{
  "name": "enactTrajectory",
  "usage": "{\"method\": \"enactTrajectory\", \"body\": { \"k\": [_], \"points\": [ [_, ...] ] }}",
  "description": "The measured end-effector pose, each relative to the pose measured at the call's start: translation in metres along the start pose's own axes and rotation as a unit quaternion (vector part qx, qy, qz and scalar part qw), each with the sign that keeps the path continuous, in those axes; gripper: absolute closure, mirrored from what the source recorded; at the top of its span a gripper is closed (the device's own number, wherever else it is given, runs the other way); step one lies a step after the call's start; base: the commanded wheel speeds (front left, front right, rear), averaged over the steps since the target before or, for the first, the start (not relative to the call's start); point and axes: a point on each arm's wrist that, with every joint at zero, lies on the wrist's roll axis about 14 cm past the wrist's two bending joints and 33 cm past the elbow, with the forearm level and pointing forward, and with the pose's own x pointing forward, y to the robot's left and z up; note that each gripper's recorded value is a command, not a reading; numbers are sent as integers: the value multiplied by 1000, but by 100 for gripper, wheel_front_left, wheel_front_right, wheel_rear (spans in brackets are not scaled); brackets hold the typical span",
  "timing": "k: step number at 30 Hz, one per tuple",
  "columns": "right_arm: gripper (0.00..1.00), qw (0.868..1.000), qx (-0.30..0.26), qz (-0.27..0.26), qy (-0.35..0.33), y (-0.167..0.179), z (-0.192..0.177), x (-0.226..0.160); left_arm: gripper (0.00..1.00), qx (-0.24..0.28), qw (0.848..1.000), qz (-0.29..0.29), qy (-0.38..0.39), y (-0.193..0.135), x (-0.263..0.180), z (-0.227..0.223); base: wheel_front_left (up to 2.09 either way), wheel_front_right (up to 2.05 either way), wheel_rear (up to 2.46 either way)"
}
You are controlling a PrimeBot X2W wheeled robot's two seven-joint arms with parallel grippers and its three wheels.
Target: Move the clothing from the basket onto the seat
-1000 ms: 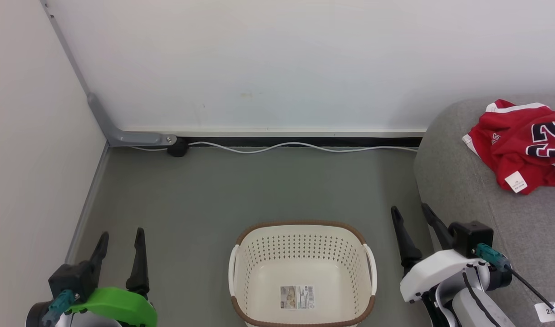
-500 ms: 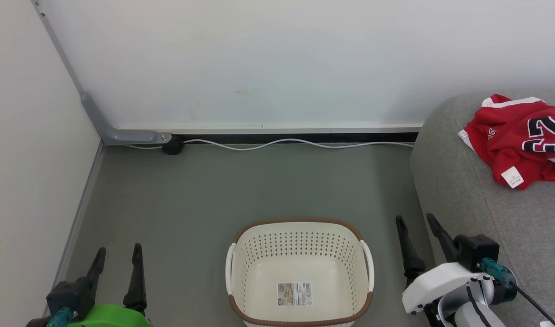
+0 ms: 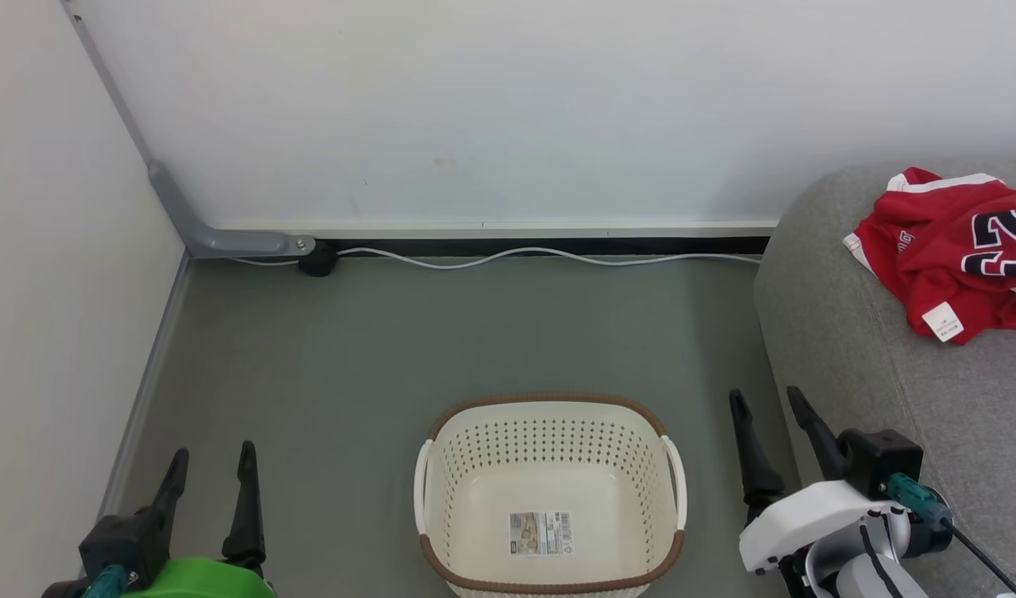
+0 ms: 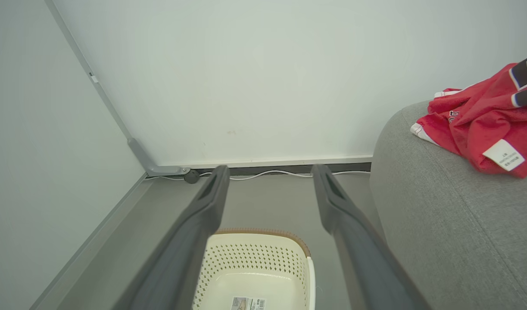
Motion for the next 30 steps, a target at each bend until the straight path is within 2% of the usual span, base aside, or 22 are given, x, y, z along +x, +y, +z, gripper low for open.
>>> {"method": "enactTrajectory", "body": {
  "k": [7, 8, 16, 20, 30],
  "points": [
    [0, 1000, 1, 1, 3, 1, 0, -2, 0, 1, 1000, 5, 7, 3, -5, -5, 0, 0, 0],
    [100, 1000, 1, 1, 2, 1, 0, -2, 100, 2, 1000, 5, 6, 3, -5, -4, 0, 0, 0],
    [100, 999, 9, -9, 53, -1, -33, -19, 100, -18, 999, 12, 49, -4, -15, -33, 0, 0, 0],
    [100, 998, 25, -16, 54, -4, -34, -19, 100, -33, 998, 17, 54, -3, -15, -35, 0, 0, 0],
    [100, 992, 102, -47, 64, -18, -35, -19, 100, -101, 992, 32, 71, 1, -12, -40, 0, 0, 0]
  ]
}}
